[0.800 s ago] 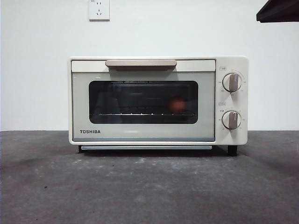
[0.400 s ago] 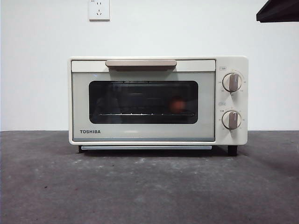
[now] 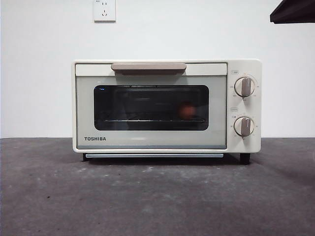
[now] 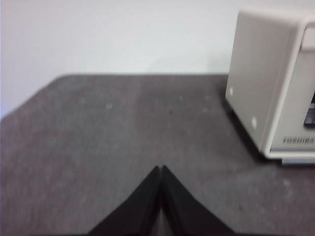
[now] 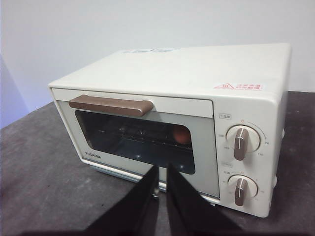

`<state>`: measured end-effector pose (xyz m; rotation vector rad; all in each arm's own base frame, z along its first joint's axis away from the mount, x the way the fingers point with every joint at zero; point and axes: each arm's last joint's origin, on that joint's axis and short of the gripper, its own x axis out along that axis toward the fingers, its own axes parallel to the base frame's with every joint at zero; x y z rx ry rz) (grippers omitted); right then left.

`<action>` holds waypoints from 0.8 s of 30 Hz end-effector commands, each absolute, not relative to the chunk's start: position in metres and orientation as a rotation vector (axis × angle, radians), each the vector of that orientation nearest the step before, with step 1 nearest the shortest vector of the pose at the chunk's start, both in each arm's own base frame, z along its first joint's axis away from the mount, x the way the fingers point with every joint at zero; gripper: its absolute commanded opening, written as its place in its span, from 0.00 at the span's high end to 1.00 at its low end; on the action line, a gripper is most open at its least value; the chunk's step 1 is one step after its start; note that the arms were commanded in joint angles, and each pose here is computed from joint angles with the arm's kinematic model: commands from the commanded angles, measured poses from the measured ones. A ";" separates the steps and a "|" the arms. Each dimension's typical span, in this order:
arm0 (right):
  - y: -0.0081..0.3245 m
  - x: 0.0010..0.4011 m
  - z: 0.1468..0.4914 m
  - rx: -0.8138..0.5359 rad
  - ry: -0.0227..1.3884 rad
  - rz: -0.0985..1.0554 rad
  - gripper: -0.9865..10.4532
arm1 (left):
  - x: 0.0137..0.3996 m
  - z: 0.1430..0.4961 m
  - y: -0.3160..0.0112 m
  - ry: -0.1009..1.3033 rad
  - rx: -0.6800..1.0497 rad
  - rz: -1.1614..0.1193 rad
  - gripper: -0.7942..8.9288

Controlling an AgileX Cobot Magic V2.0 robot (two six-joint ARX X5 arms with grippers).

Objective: Eggoven

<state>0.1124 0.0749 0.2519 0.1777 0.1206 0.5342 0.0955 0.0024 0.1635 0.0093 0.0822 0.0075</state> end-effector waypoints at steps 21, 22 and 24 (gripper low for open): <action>0.076 0.112 0.252 0.169 0.111 0.538 0.91 | 0.096 0.147 0.003 0.184 -0.078 0.022 0.91; 0.076 0.112 0.252 0.170 0.111 0.538 0.91 | 0.096 0.147 0.003 0.184 -0.078 0.022 0.91; 0.076 0.112 0.252 0.169 0.111 0.538 0.91 | 0.096 0.147 0.003 0.184 -0.078 0.022 0.91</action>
